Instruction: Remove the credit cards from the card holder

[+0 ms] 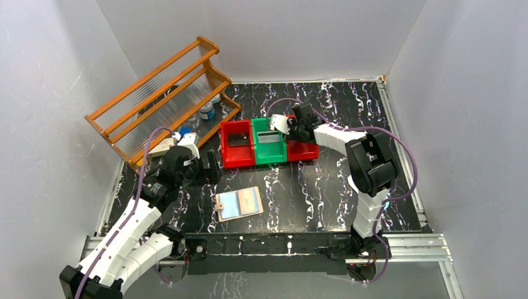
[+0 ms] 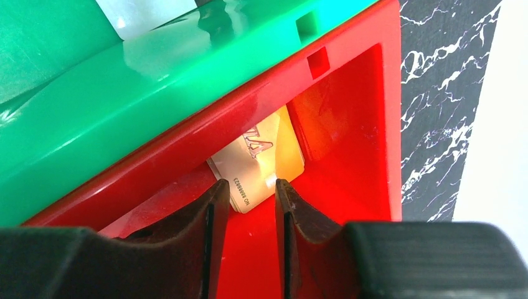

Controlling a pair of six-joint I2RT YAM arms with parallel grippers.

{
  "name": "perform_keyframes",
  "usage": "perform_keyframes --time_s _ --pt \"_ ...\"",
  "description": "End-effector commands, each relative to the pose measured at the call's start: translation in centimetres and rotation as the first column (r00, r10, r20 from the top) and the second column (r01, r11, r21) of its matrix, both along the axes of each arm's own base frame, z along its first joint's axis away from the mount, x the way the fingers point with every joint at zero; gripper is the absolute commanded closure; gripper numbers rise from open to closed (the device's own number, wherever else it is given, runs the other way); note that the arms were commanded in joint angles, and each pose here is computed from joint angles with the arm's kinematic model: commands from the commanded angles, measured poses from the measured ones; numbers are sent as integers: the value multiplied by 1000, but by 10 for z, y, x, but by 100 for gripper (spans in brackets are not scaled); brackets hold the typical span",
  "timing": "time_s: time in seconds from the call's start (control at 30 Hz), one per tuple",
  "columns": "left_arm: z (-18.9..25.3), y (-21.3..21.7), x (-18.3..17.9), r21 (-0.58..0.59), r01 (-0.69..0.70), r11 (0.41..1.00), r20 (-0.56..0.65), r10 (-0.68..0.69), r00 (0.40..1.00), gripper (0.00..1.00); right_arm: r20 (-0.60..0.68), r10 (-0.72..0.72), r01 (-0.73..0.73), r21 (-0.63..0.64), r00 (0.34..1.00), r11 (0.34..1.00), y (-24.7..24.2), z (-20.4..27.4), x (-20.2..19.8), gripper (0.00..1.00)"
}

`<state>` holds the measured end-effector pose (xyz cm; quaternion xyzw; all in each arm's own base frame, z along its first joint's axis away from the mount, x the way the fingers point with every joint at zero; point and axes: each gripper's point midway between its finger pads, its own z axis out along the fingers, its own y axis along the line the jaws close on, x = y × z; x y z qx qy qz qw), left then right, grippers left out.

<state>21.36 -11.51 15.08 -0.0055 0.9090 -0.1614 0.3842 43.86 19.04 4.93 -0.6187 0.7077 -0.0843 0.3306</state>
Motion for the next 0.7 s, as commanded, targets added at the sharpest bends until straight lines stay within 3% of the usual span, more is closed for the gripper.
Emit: perform_keyframes --time_s 0.0,0.17,0.3,0.4,0.47,0.63,0.67 --pt "1 -2 -1 2 15 1000 -4 -15 1000 2 73 -25 19 75 997 997 6 39 8 58" --pt "-2 -3 -1 1 22 1000 -14 -22 1000 2 102 -79 59 178 992 982 13 73 9 58" --pt "-1 -5 -1 -3 26 1000 -14 -26 1000 2 93 -142 87 444 986 892 34 143 -8 57" --pt "-1 -5 0 -5 26 1000 -9 -26 1000 2 2 -187 137 672 982 728 49 190 -36 44" --pt "0 -4 1 -1 26 1000 -5 -26 1000 2 -91 -202 200 760 975 619 53 206 -54 35" --pt "0 -5 2 1 27 1000 -3 -27 1000 2 -346 -131 369 842 929 395 67 223 -101 3" --pt "0 -6 2 -2 30 1000 -5 -30 1000 2 -389 -116 403 840 914 363 68 220 -108 2"
